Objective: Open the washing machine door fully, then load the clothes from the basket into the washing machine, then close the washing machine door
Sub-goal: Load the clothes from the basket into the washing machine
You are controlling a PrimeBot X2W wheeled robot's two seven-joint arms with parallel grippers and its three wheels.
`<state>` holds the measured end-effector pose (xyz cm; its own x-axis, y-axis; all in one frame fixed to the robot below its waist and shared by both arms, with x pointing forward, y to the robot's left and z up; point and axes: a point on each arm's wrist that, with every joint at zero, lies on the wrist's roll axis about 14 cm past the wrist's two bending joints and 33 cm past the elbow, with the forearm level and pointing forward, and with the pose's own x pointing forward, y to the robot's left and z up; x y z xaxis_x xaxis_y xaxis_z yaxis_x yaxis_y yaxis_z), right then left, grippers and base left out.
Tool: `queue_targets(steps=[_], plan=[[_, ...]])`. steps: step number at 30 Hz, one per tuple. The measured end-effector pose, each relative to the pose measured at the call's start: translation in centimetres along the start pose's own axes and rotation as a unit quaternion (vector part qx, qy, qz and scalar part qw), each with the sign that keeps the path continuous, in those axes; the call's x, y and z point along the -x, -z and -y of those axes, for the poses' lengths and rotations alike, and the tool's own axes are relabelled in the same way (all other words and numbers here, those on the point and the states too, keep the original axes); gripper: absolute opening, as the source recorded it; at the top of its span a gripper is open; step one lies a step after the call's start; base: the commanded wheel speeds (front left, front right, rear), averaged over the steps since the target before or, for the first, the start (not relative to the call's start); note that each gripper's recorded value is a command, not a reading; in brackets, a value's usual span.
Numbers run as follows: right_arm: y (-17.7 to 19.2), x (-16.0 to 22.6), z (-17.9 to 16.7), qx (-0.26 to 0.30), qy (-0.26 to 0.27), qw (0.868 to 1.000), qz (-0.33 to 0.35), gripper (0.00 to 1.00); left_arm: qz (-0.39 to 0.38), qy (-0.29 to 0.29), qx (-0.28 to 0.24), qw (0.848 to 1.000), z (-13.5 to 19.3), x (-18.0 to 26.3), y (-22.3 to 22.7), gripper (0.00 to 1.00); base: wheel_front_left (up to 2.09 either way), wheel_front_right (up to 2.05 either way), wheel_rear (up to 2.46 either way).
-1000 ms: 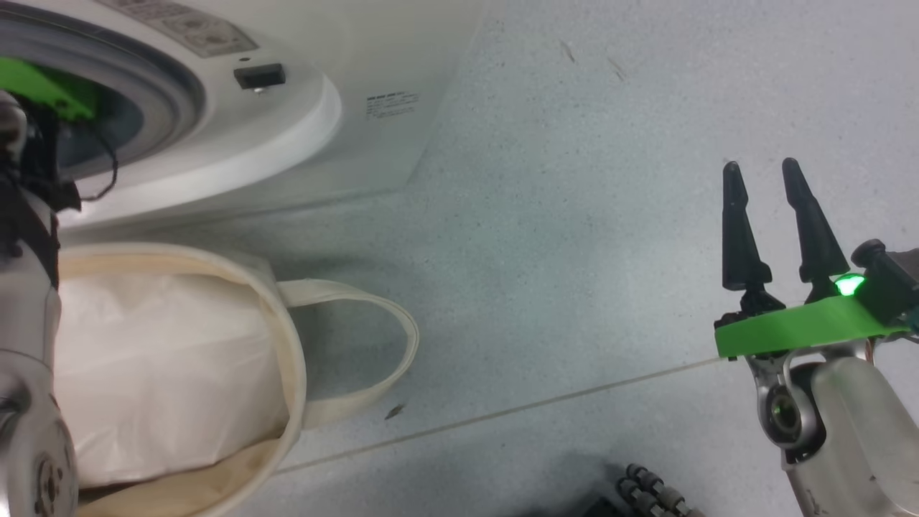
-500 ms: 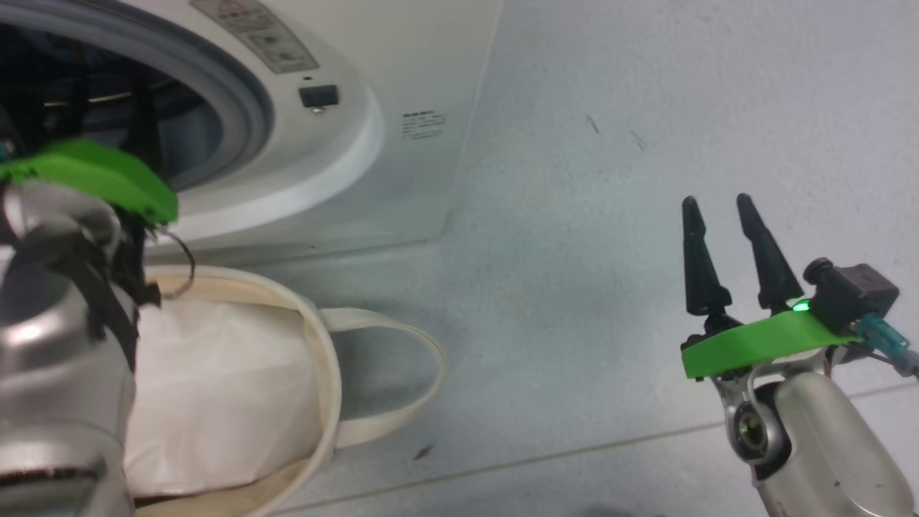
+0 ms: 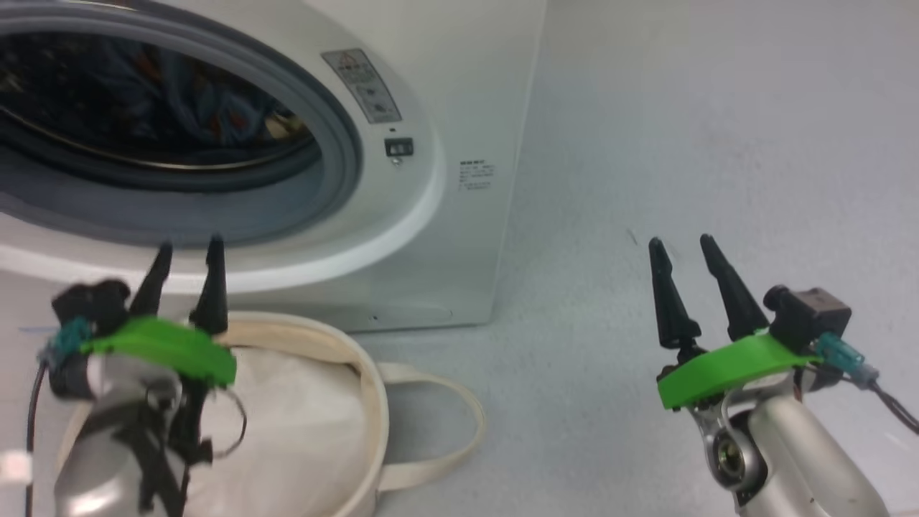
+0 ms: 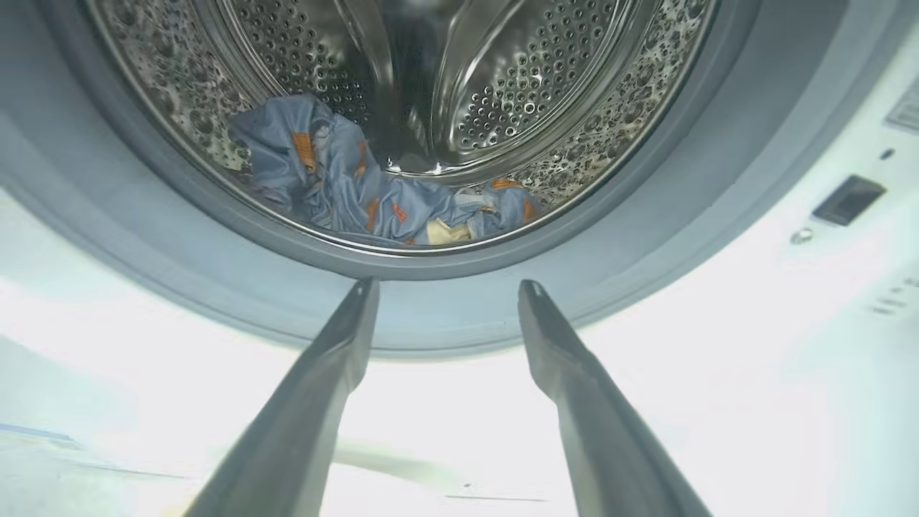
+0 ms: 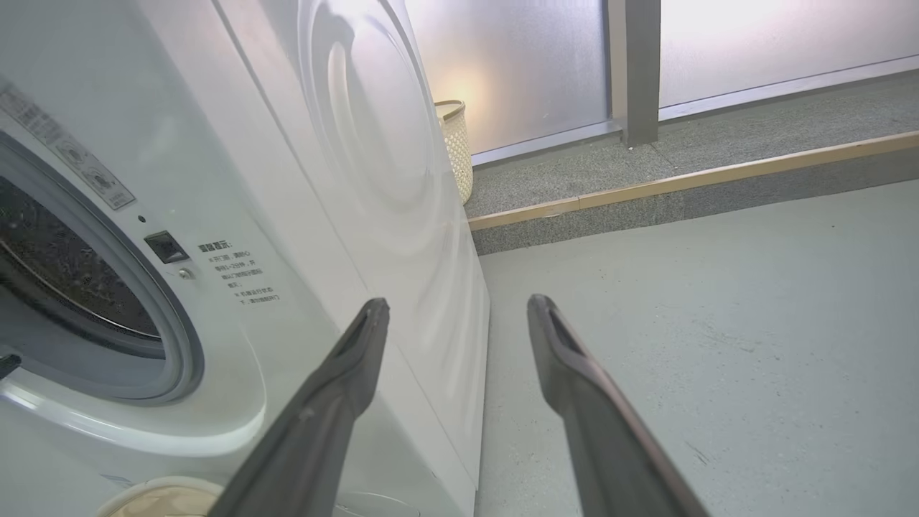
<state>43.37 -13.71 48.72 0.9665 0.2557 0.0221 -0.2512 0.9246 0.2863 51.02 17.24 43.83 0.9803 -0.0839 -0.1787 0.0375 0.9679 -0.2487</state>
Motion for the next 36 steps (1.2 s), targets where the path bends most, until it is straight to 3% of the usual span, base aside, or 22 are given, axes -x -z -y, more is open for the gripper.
queue_targets(steps=[15,36], plan=[[-3.4,2.3,-4.3,0.024,-0.049,0.998,0.044,1.0,0.095,-0.03,-0.029,0.995,-4.7,10.1,-5.1,1.0,0.0,0.0,0.0],[-3.4,2.6,-4.6,0.036,-0.055,0.997,0.044,1.0,0.107,-0.037,-0.028,0.993,-5.1,11.3,-5.6,1.0,0.0,0.0,0.0]])
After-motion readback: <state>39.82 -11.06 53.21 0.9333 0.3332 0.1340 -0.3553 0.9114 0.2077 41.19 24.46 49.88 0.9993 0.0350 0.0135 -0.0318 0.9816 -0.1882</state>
